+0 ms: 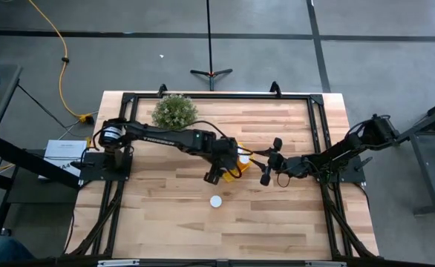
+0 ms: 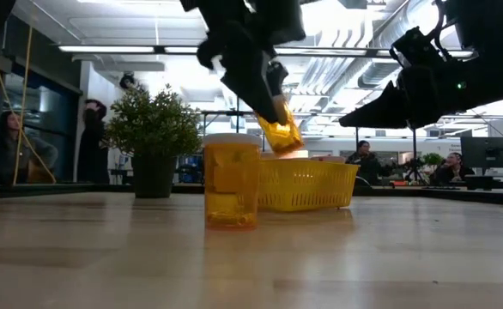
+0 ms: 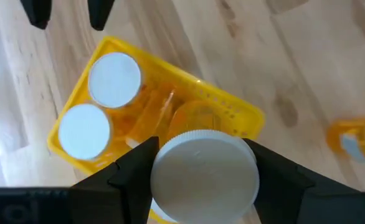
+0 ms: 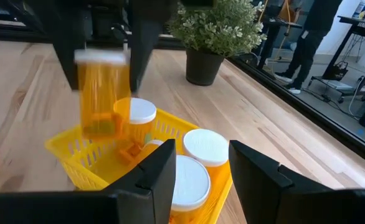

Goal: Pick and place pill bottles into a basket
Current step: Put the left orange pill bottle into the bottom left corner of the yellow basket

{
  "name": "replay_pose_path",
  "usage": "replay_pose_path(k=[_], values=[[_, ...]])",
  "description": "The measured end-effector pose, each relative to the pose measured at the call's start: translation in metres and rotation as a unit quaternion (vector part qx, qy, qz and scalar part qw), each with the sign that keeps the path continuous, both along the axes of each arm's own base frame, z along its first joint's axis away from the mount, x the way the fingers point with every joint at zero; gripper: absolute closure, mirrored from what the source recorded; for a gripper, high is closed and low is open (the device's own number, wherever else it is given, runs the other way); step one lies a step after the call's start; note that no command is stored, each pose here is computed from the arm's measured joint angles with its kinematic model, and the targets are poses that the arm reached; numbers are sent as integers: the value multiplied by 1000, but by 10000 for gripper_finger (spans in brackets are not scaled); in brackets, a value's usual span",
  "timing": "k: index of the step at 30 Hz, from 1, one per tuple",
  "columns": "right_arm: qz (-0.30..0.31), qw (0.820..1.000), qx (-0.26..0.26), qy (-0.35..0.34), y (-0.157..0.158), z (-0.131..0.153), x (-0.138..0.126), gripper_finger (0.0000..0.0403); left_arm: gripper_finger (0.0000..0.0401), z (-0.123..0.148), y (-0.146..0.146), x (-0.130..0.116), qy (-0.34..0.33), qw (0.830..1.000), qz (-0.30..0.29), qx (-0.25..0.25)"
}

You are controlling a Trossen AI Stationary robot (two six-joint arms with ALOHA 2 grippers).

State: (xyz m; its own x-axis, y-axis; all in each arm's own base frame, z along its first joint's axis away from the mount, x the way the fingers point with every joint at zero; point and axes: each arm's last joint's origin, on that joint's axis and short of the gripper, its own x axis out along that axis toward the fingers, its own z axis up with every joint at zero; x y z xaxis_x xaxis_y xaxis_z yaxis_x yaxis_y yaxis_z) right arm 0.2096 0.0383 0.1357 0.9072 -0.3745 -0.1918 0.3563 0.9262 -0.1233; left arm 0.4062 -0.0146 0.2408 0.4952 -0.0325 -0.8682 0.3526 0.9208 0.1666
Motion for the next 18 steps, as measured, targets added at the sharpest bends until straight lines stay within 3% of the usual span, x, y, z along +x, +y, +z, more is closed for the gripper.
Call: replay_pose_path(k=[12,18], values=[[3,1000,-1,7,0,-1,0,263,161,-21,-2,6,32,999,-5,-5],[3,1000,0,7,0,-1,0,263,99,-21,-3,6,30,1000,-7,-8]])
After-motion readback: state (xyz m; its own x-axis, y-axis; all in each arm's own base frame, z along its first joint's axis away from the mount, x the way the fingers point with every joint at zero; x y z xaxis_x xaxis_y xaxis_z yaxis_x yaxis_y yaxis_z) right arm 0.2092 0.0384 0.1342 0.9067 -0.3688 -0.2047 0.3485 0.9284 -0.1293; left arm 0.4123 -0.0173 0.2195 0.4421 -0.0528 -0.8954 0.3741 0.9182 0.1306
